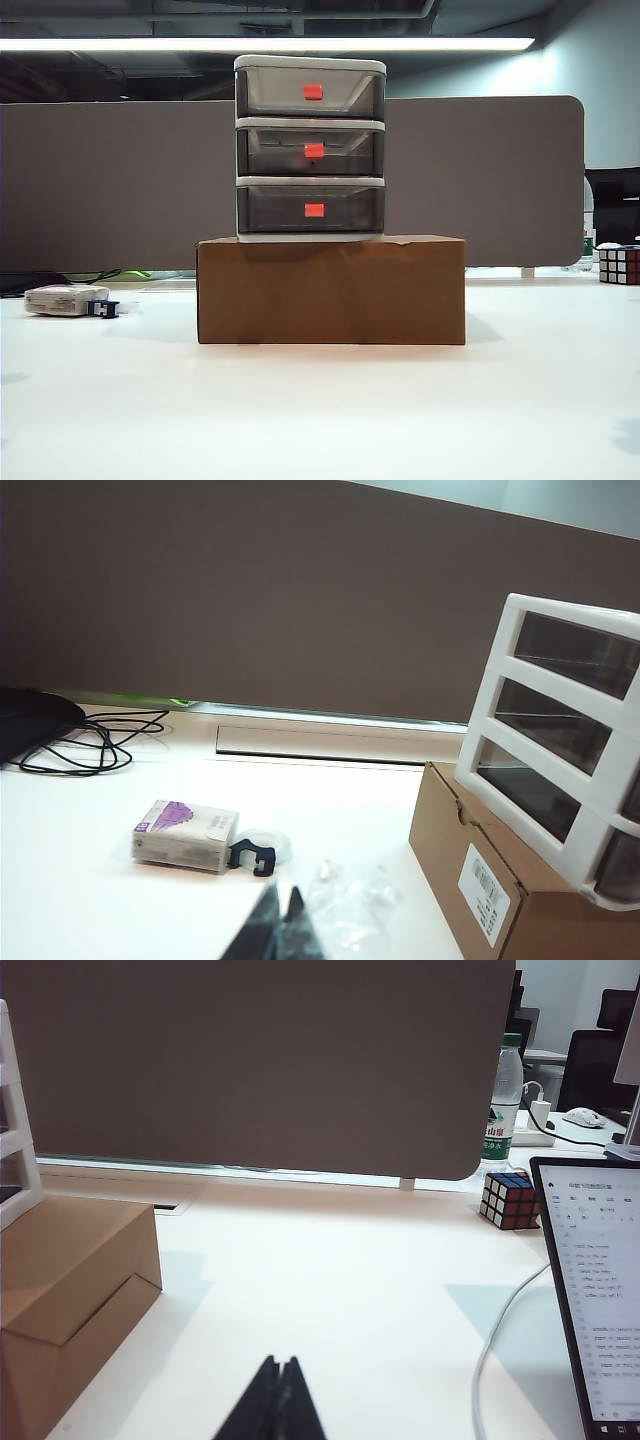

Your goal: Open the second layer of the drawer on the table, pick up the earphone case on the table and put it in, and finally close the drawer.

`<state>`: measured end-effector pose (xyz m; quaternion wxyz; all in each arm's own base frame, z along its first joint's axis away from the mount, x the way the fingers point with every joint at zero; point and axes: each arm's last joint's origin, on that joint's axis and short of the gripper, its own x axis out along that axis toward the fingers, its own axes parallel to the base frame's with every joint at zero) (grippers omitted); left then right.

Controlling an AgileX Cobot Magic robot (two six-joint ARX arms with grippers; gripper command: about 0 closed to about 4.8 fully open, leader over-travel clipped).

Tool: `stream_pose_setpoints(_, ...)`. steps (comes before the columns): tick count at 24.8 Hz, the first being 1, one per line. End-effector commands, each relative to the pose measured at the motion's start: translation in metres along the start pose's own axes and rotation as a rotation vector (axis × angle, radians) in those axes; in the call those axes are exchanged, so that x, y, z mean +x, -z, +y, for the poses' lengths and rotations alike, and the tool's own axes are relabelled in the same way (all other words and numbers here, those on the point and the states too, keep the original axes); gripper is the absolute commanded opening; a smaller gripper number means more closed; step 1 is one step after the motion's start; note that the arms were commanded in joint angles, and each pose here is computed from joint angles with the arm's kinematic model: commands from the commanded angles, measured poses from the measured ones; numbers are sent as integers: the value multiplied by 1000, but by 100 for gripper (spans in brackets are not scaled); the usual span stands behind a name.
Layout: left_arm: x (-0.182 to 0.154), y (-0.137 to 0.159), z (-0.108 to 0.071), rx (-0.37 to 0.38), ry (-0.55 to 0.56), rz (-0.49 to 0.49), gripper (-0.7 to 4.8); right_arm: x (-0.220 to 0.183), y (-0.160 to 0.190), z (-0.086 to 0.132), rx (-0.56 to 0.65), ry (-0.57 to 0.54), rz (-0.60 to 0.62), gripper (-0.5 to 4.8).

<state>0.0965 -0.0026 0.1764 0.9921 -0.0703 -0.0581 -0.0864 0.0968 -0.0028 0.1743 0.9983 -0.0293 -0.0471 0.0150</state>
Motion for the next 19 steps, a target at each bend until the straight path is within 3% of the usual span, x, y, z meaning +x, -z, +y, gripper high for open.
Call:
stream_pose_setpoints(1,0,-2,-2,-2,-20,-15,-6,0,0,0,-1,0,-11,-5)
stream_pose_setpoints(19,1,-2,-4,-7,-1,-10,-5,0,0,0,-1,0,-11,-5)
